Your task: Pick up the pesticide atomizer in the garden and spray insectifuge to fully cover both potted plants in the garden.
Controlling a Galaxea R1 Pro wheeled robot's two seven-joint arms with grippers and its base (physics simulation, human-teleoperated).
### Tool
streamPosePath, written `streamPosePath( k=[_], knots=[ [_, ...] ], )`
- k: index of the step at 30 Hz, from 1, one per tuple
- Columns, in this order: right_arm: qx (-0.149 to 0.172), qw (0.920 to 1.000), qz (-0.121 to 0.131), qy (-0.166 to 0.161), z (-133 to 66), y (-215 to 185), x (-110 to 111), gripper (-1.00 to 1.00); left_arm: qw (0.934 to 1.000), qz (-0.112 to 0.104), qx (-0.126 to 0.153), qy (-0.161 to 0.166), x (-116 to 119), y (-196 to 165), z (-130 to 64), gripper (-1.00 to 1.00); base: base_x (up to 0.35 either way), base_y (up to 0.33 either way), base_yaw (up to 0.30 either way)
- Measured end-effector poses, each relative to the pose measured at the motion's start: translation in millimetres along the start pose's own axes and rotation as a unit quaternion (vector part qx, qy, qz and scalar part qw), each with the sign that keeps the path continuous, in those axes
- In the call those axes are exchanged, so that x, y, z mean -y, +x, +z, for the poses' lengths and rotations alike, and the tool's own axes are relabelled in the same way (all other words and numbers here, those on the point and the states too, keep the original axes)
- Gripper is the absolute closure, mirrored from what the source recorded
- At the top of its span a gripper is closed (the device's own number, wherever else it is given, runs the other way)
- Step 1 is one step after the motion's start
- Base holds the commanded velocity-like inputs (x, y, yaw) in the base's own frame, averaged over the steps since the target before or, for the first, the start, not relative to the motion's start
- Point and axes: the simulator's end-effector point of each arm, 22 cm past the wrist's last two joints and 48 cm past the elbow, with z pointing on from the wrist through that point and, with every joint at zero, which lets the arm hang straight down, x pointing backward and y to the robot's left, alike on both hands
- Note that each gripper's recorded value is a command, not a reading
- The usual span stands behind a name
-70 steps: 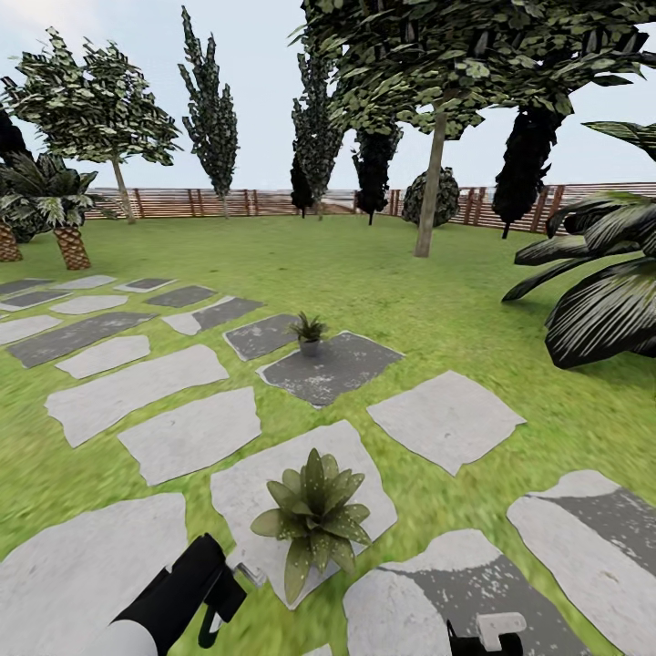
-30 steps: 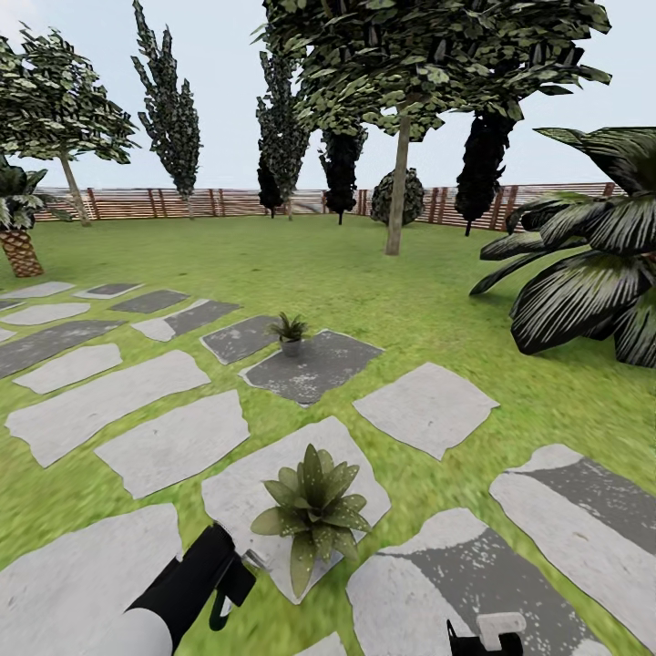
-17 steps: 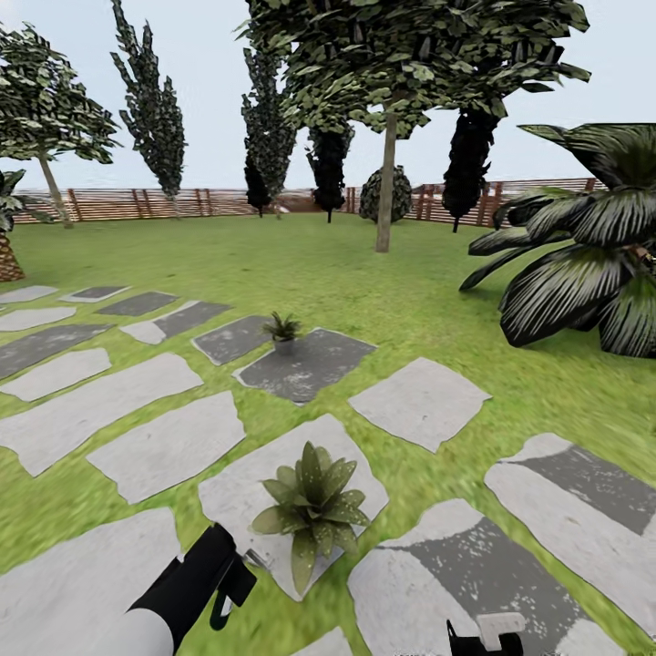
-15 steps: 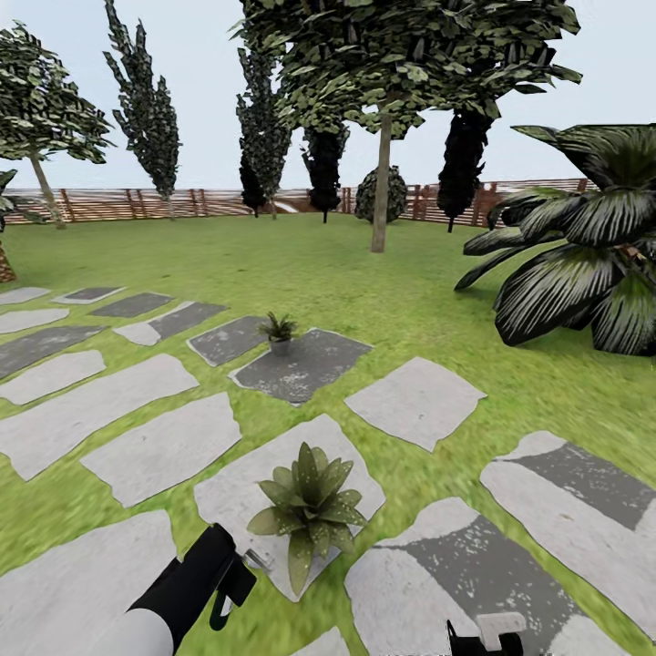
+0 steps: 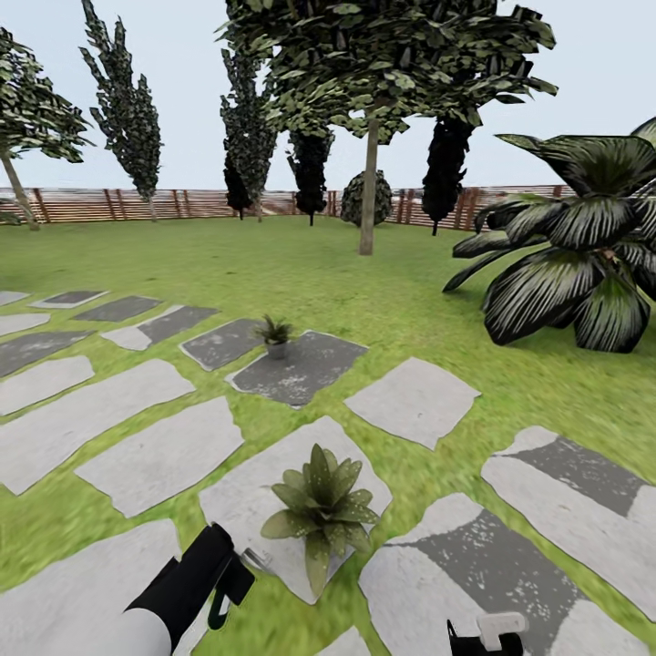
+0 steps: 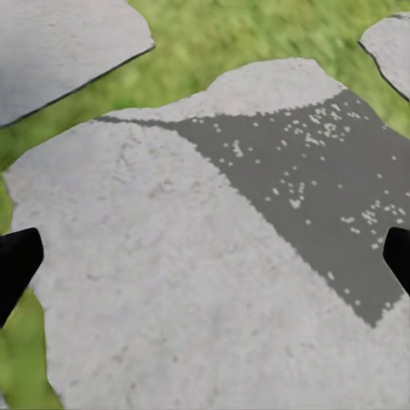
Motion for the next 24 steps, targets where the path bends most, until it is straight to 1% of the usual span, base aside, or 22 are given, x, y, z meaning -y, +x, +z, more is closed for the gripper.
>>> streamPosePath(
  k=[3, 11, 17, 20, 22, 23, 24],
  knots=[
    [0.000, 1.0000, 0.000, 0.000, -0.1, 0, 0, -1.00, 1.0000, 0.001, 0.002, -0.001, -1, -2, -0.9, 1.00, 0.192, 0.277, -0.186],
    [0.000, 1.0000, 0.000, 0.000, 0.0, 0, 0, -1.00, 1.0000, 0.003, 0.002, -0.002, -1, -2, -1.3, 1.00, 0.163, 0.292, -0.256],
    [0.000, 1.0000, 0.000, 0.000, 0.1, 0, 0, -1.00, 1.0000, 0.007, -0.002, -0.005, -4, 1, -1.1, 1.00, 0.068, 0.065, -0.258],
    [0.000, 1.0000, 0.000, 0.000, 0.1, 0, 0, -1.00, 0.9999, 0.006, -0.004, -0.015, -20, 3, -3.4, 1.00, 0.001, 0.001, -0.040],
    [0.000, 1.0000, -0.001, 0.000, 0.2, 0, 1, -1.00, 0.9995, 0.016, -0.010, -0.024, -26, 6, -3.8, 1.00, 0.000, 0.000, -0.003],
    [0.000, 1.0000, -0.001, 0.001, 0.2, 0, 2, -1.00, 0.9990, 0.030, -0.018, -0.028, -28, 9, -4.2, 1.00, 0.000, 0.000, 0.000],
    [0.000, 1.0000, -0.001, 0.001, 0.2, 0, 2, -1.00, 0.9987, 0.039, -0.023, -0.025, -28, 11, -4.5, 1.00, 0.000, 0.000, 0.000]
  ],
)
